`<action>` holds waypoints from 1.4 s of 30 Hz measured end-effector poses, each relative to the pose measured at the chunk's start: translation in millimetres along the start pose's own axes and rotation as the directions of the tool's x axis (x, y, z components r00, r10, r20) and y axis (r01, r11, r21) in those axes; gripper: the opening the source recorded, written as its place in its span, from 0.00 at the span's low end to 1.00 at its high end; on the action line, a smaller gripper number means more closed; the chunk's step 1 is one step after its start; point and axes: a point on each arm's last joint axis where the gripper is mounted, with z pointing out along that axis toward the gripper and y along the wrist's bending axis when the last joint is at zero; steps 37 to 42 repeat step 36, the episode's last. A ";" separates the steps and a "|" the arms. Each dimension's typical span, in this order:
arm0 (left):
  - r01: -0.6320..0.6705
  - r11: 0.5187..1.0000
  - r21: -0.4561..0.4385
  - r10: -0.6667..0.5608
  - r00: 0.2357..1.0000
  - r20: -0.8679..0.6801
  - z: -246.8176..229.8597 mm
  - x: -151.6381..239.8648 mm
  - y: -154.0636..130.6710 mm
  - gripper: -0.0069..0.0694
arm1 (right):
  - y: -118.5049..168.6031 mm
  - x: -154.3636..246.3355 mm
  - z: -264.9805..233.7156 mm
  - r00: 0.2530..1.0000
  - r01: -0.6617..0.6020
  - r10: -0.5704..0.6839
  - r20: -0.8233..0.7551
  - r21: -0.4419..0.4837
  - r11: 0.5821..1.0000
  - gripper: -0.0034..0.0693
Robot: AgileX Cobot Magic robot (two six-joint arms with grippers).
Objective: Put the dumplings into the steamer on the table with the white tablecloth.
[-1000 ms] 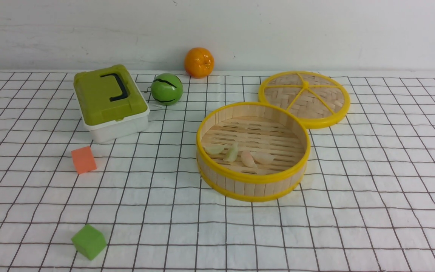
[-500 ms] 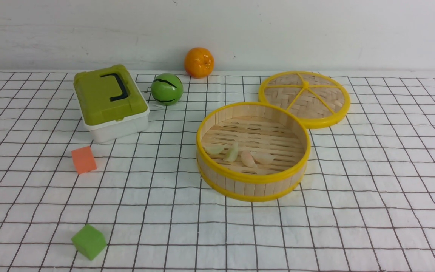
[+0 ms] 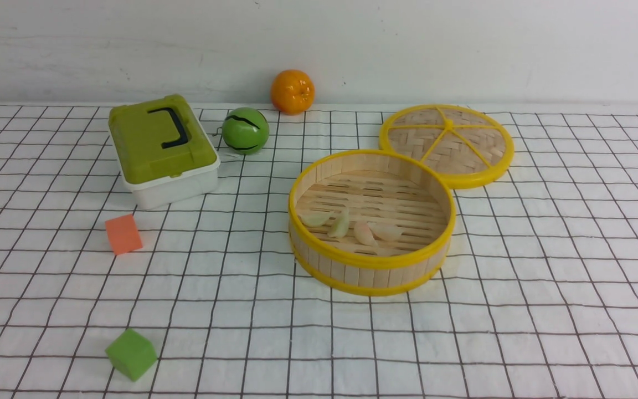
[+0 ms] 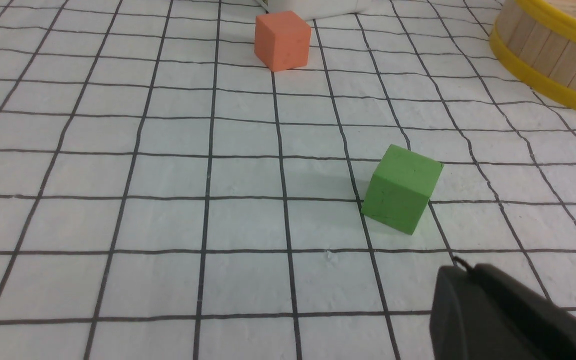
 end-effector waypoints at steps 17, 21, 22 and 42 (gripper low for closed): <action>0.000 1.000 0.000 0.000 1.000 0.000 0.0 0.0 0.0 0.07 | 0.0 0.0 0.0 1.000 0.000 0.000 0.000 0.000 1.000 0.26; 0.000 1.000 0.000 0.000 1.000 0.000 0.0 0.0 0.0 0.07 | 0.0 0.0 0.0 1.000 0.000 0.000 0.000 0.000 1.000 0.28; 0.000 1.000 0.000 0.000 1.000 0.000 0.0 0.0 0.0 0.07 | 0.0 0.0 0.0 1.000 0.000 0.000 0.000 0.000 1.000 0.28; 0.000 1.000 0.000 0.000 1.000 0.000 0.0 0.0 0.0 0.08 | 0.0 0.0 0.0 1.000 0.000 0.000 0.000 0.000 1.000 0.31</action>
